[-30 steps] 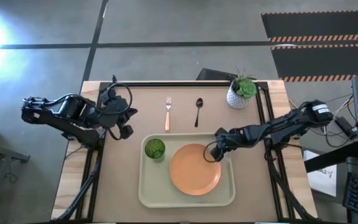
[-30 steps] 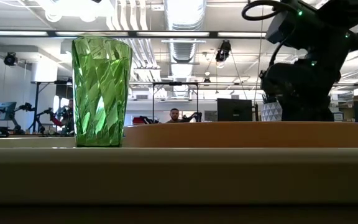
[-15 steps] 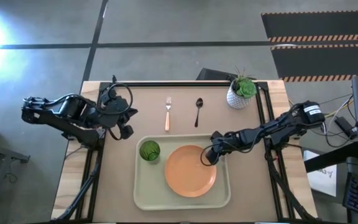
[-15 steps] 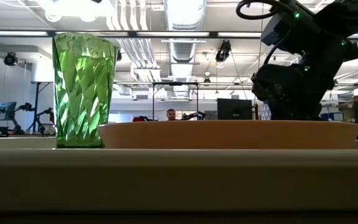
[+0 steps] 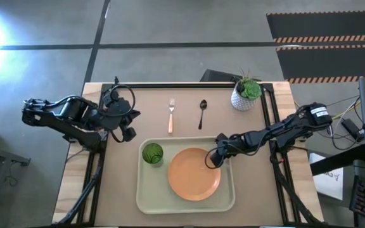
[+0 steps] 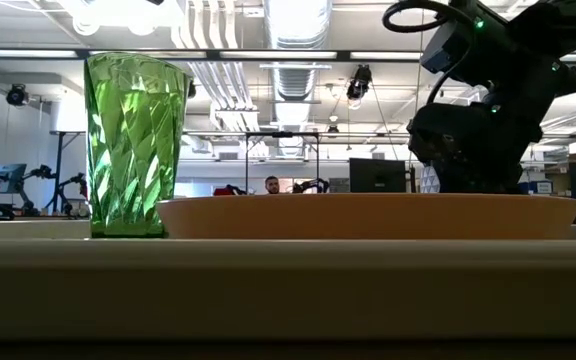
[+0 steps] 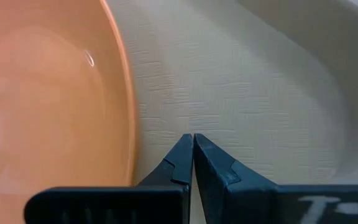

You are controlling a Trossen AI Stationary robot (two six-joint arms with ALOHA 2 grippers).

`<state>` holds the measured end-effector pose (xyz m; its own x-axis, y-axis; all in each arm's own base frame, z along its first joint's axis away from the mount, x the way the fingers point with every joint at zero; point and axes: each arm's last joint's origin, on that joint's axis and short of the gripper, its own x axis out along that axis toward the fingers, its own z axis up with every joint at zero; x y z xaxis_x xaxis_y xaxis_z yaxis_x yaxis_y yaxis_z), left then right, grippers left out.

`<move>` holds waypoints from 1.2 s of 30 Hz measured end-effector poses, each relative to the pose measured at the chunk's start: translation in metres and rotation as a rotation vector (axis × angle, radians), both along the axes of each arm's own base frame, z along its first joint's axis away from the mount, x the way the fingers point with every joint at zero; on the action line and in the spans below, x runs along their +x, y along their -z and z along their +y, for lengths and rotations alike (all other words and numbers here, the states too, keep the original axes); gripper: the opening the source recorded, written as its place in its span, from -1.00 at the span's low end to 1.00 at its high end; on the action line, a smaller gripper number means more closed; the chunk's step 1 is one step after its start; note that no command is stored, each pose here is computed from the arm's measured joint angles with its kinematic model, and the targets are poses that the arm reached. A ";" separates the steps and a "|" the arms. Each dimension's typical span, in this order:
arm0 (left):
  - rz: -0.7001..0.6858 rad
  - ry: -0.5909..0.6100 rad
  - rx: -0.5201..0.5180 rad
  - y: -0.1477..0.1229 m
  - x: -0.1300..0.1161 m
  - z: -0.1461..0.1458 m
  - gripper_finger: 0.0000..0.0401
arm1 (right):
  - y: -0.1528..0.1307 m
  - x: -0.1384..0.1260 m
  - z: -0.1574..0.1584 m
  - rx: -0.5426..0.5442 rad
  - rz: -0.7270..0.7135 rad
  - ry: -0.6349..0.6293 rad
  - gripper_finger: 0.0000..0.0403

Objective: Pick and place plate/cup/fork/spoon on tray
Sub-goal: Adjust the orange plate

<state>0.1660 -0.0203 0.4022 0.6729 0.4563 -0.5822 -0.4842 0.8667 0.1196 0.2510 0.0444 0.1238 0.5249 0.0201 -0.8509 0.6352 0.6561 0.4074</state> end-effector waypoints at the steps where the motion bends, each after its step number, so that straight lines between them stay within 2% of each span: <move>1: 0.001 0.000 0.000 0.000 0.000 0.000 -1.00 | -0.001 0.000 0.000 0.003 -0.005 -0.001 -0.96; 6: 0.001 0.000 0.000 0.000 0.000 0.000 -1.00 | -0.006 0.003 0.001 0.015 -0.046 -0.006 -0.96; 19: 0.002 0.002 0.002 0.000 0.000 0.000 -1.00 | -0.027 0.023 0.005 -0.042 -0.139 -0.034 -0.96; 22: 0.003 0.003 0.003 0.000 0.000 0.000 -1.00 | -0.026 0.023 0.005 -0.059 -0.128 -0.053 -0.96; 29: 0.005 0.003 0.003 0.000 0.000 0.000 -1.00 | -0.019 0.013 0.002 -0.098 -0.003 -0.054 -0.96; 36: 0.005 0.003 0.003 0.000 0.001 0.000 -1.00 | -0.020 0.015 0.006 -0.078 -0.035 -0.039 -0.96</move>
